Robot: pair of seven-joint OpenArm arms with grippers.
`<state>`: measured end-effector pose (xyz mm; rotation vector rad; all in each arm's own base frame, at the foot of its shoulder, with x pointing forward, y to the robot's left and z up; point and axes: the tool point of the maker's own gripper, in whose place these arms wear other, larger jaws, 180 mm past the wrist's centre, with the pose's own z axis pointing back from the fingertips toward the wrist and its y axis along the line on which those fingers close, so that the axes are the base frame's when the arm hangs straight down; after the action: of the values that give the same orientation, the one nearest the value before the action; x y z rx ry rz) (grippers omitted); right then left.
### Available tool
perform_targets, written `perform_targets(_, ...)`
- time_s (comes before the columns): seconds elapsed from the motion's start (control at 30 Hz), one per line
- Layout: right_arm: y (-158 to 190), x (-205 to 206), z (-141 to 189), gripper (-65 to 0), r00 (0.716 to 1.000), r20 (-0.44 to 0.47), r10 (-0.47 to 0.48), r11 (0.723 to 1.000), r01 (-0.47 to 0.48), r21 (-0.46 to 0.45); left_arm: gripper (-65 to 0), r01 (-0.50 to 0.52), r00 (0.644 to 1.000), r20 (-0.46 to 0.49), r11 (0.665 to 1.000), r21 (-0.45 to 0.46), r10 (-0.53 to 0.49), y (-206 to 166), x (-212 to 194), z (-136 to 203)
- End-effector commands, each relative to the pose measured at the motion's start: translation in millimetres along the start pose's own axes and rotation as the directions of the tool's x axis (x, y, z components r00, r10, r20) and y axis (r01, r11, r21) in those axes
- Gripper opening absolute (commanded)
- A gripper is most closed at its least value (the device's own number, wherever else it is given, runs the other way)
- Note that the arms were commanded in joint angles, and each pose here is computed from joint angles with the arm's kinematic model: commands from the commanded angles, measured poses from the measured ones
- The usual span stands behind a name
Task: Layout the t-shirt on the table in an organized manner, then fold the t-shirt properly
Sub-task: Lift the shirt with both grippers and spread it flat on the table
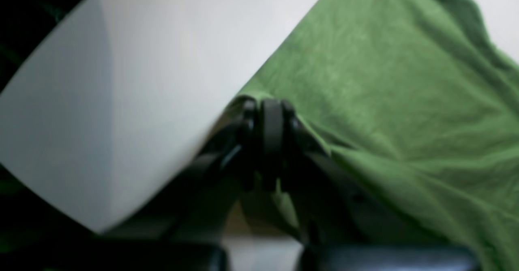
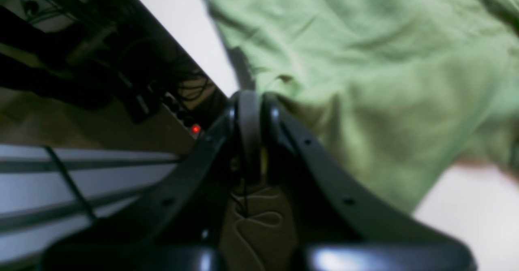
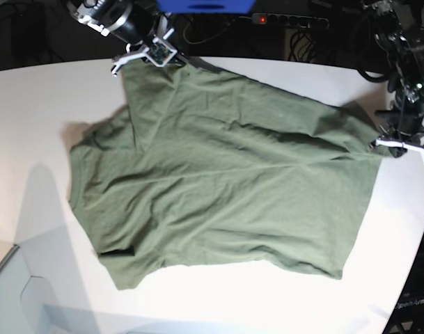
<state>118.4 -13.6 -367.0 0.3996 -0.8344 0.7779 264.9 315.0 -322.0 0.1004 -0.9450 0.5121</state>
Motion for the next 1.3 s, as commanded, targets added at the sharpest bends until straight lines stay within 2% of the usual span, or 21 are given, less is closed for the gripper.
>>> perform_targets(0.0, 21, 13, 1, -65.0, 0.998, 0.057, -0.023, 0.998, 0.019, 0.065, -64.9, 0.017, 0.999, 0.034, 1.0, 0.007, -0.017, 3, 9, 3)
perform_targets(0.1, 39, 17, -1, -65.0, 0.998, 0.066, -0.023, 0.993, 0.015, 0.117, -64.9, 0.034, 0.999, -0.004, 0.999, 0.021, -0.034, 11, -7, 8)
perform_targets(0.33, 38, 2, -3, -65.0, 1.0, -0.024, -0.006, 0.993, 0.008, 0.118, -64.6, 0.068, 0.994, -0.089, 0.996, 0.056, -0.063, 30, -39, 21)
perform_targets(0.47, 36, 2, -4, -65.0, 1.0, -0.024, -0.001, 0.994, 0.004, 0.113, -64.6, 0.078, 0.991, -0.11, 0.995, 0.064, -0.071, 35, -47, 24)
perform_targets(0.73, -3, 2, -5, -65.0, 0.999, -0.026, 0.022, 1.0, -0.021, 0.021, -64.3, 0.08, 0.991, -0.113, 0.995, 0.059, -0.073, 34, -48, 24)
perform_targets(0.8, -14, -1, -3, -64.4, 0.999, -0.035, 0.018, 1.0, -0.019, -0.013, -59.9, 0.08, 0.989, -0.131, 0.995, 0.058, -0.072, 34, -51, 24)
perform_targets(0.87, -24, -1, -1, -59.2, 0.999, -0.036, 0.022, 0.999, -0.023, -0.037, -50.0, 0.075, 0.984, -0.168, 0.996, 0.056, -0.064, 33, -56, 24)
perform_targets(0.97, -35, -6, 3, -47.3, 0.999, -0.05, 0.016, 0.997, -0.019, -0.07, -32.3, 0.067, 0.98, -0.19, 0.996, 0.05, -0.056, 29, -58, 23)
perform_targets(1.03, -44, -4, 4, -39.6, 0.999, -0.046, 0.022, 0.995, -0.026, -0.092, -25.6, 0.067, 0.98, -0.19, 0.997, 0.049, -0.057, 29, -57, 23)
perform_targets(1.17, -57, -7, 8, -28.0, 0.999, -0.053, 0.015, 0.991, -0.022, -0.13, -24.6, 0.05, 0.984, -0.171, 0.998, 0.037, -0.043, 21, -54, 27)
perform_targets(1.27, -64, 0, 6, -25.8, 0.999, -0.033, 0.013, 0.988, -0.018, -0.151, -24.5, 0.042, 0.988, -0.147, 0.999, 0.019, -0.039, 12, -47, 32)
